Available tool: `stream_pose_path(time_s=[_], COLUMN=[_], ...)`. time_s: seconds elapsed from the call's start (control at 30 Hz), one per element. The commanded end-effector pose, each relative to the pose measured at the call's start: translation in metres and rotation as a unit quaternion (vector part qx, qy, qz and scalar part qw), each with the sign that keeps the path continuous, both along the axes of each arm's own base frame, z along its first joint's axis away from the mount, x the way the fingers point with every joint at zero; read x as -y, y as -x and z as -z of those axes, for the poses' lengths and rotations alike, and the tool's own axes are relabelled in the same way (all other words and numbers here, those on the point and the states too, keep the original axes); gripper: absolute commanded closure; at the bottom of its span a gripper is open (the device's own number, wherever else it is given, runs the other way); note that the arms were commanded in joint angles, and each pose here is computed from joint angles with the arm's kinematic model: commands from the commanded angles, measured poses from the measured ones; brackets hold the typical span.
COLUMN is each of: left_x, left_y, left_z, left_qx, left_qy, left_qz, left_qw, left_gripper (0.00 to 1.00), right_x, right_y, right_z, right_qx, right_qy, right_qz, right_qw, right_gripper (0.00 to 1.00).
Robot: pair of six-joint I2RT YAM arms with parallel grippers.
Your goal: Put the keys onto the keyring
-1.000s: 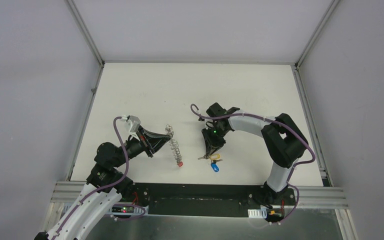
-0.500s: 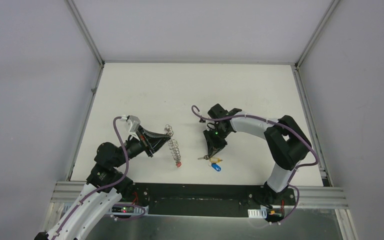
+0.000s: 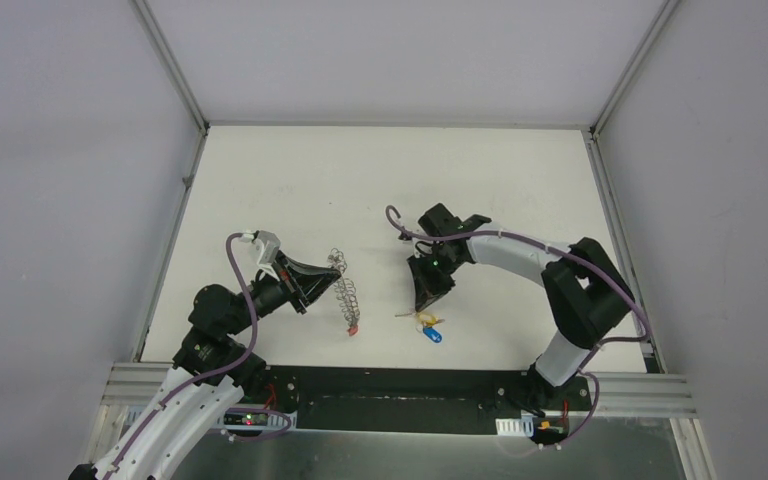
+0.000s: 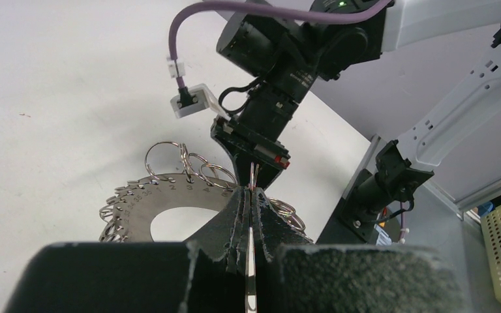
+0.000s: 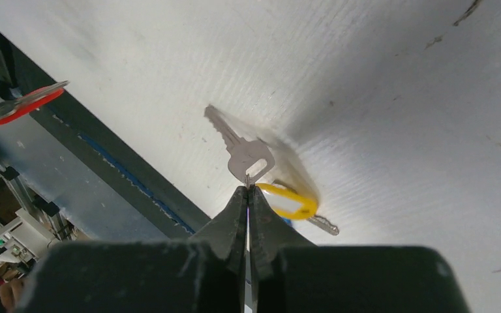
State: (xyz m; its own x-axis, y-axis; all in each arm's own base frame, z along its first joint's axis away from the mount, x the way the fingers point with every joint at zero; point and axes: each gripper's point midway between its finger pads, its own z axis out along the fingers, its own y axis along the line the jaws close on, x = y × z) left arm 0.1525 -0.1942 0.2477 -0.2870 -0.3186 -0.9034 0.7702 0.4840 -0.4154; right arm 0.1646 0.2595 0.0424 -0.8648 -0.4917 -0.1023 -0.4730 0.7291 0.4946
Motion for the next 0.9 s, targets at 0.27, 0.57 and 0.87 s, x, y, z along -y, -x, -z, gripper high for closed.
stream_pose_path(time_s=[0.27, 0.57, 0.87], left_x=[0.002, 0.012, 0.021], left_y=[0.007, 0.014, 0.012], left_z=[-0.027, -0.031, -0.036], left_qx=[0.048, 0.06, 0.06], left_qy=[0.002, -0.031, -0.036], left_qz=[0.018, 0.063, 0.088], left_qw=[0.999, 0.996, 0.994], left_gripper=[1.0, 1.0, 1.0], right_x=[-0.019, -0.02, -0.019], right_y=[-0.024, -0.031, -0.025], right_z=[-0.128, -0.182, -0.228], right_qx=[0.195, 0.287, 0.306], right_qy=[-0.165, -0.24, -0.283], right_qz=[-0.016, -0.002, 0.005], right_qw=[0.967, 0.927, 0.909], right_gripper=[1.0, 1.0, 1.0])
